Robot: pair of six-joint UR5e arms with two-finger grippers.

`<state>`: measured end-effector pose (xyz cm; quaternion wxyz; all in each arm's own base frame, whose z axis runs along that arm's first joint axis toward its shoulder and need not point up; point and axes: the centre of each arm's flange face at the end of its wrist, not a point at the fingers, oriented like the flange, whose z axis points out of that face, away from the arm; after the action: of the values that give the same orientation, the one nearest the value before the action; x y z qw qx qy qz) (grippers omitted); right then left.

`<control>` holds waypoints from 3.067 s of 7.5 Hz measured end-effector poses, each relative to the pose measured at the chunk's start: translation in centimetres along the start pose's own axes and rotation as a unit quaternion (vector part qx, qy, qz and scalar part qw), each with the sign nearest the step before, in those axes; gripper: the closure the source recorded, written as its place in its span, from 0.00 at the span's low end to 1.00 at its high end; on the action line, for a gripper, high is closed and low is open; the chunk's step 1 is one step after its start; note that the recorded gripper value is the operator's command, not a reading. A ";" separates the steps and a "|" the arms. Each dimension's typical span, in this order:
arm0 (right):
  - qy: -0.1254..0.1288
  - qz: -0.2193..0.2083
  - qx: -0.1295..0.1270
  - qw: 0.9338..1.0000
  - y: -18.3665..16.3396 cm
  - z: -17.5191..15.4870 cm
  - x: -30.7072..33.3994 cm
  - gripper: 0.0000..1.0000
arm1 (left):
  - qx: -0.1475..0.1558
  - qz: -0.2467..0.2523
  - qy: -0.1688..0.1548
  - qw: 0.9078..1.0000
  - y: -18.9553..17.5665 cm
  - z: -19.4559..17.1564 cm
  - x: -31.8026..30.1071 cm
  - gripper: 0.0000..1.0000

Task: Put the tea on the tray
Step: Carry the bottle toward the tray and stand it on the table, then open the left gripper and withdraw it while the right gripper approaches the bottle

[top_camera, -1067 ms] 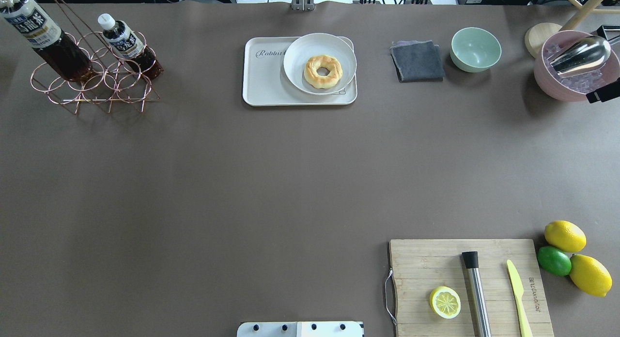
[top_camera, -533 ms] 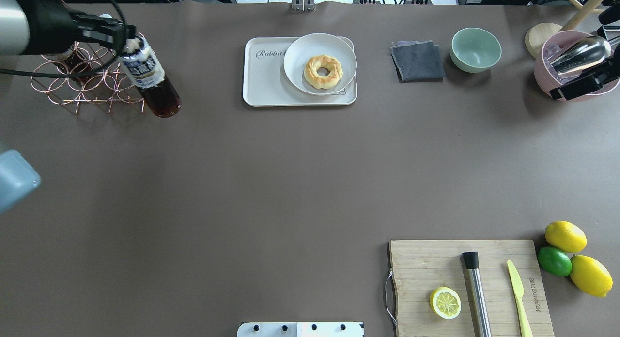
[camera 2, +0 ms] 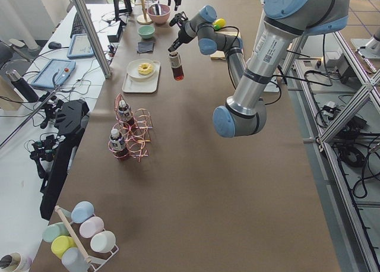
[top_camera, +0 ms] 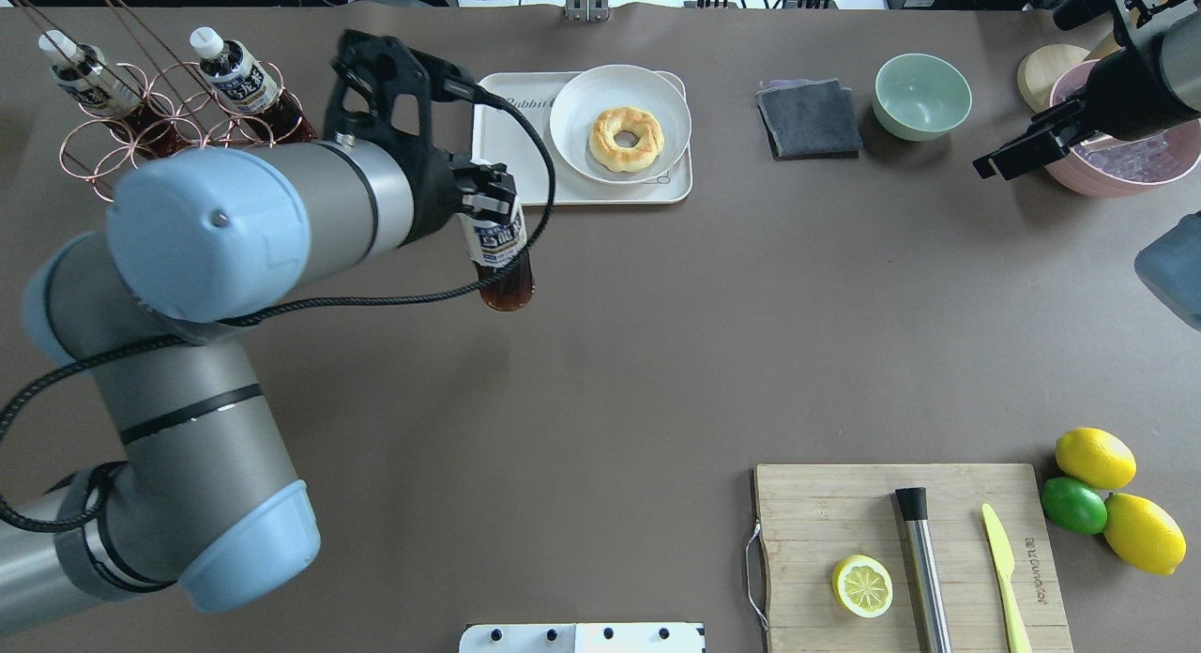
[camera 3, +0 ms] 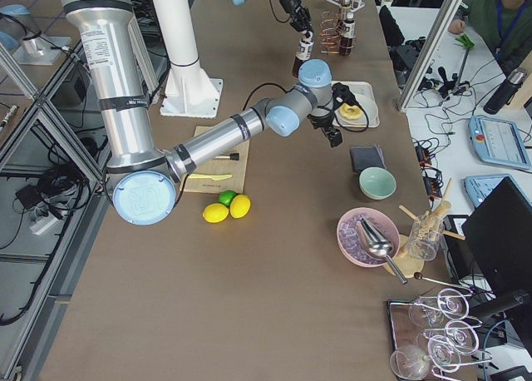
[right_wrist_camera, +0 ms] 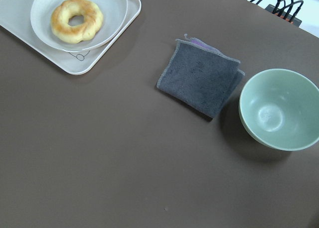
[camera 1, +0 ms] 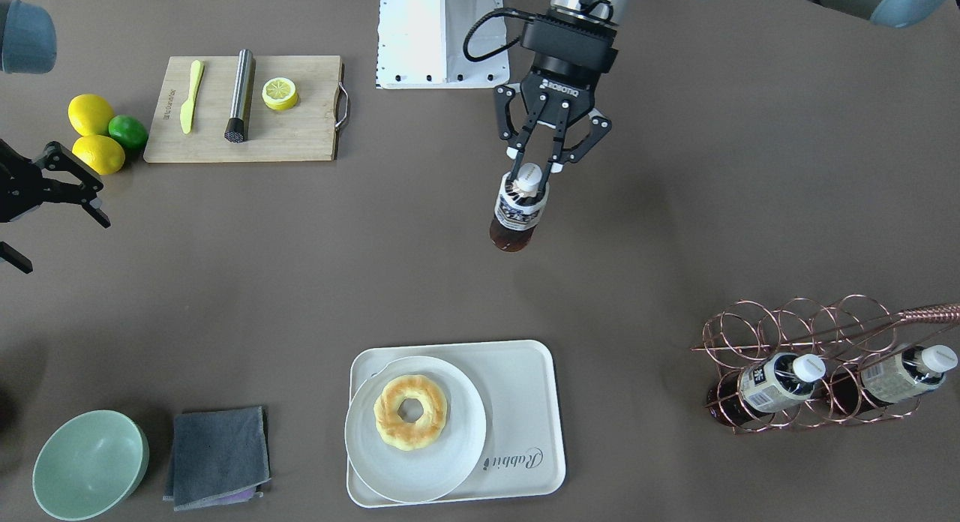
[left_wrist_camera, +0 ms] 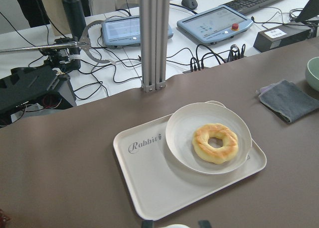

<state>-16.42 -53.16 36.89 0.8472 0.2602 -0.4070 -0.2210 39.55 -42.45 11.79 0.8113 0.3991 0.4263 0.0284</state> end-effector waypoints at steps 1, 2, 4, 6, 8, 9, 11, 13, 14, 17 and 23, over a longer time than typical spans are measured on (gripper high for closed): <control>-0.006 -0.005 0.003 1.000 -0.8 0.2 -1.1 0.00 | 0.003 -0.009 0.002 1.000 1.3 0.8 3.6 1.00; -0.009 -0.007 0.004 1.000 -1.2 0.3 -1.6 0.00 | 0.008 -0.011 0.002 1.000 2.6 1.4 6.3 1.00; -0.012 -0.010 0.005 1.000 -1.4 0.3 -2.0 0.00 | 0.010 -0.016 -0.005 1.000 4.4 2.5 9.0 1.00; -0.012 -0.011 0.005 1.000 -1.4 0.4 -2.1 0.00 | 0.017 -0.020 -0.012 1.000 5.7 4.1 9.6 1.00; -0.010 -0.013 0.006 1.000 -1.6 0.5 -2.4 0.00 | 0.034 -0.021 -0.012 0.999 6.7 5.1 10.3 1.00; -0.010 -0.014 0.007 1.000 -1.7 0.5 -2.6 0.00 | 0.036 -0.019 -0.014 0.999 7.0 5.3 10.3 1.00; -0.010 -0.015 0.007 1.000 -1.7 0.5 -2.6 0.00 | 0.039 -0.017 -0.017 0.999 7.1 5.4 10.2 0.04; -0.012 -0.016 0.007 1.000 -1.8 0.6 -2.8 0.00 | 0.043 -0.018 -0.014 0.999 6.9 5.1 10.3 0.03; -0.014 -0.019 0.009 1.000 -2.2 0.6 -3.2 0.00 | 0.048 -0.028 -0.006 0.998 6.4 4.2 10.4 0.02; -0.035 -0.031 0.027 0.999 -5.5 0.6 -7.4 0.00 | 0.036 -0.078 0.026 0.996 3.7 1.4 7.3 0.01; -0.068 -0.089 0.108 0.988 -7.6 3.4 -24.0 0.00 | -0.151 -0.037 0.000 0.988 4.8 0.5 -19.9 0.01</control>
<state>-34.12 -45.84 20.23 0.7617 0.3693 -0.4604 -0.2674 28.69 -47.16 28.52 0.8625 0.2563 0.4319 0.0623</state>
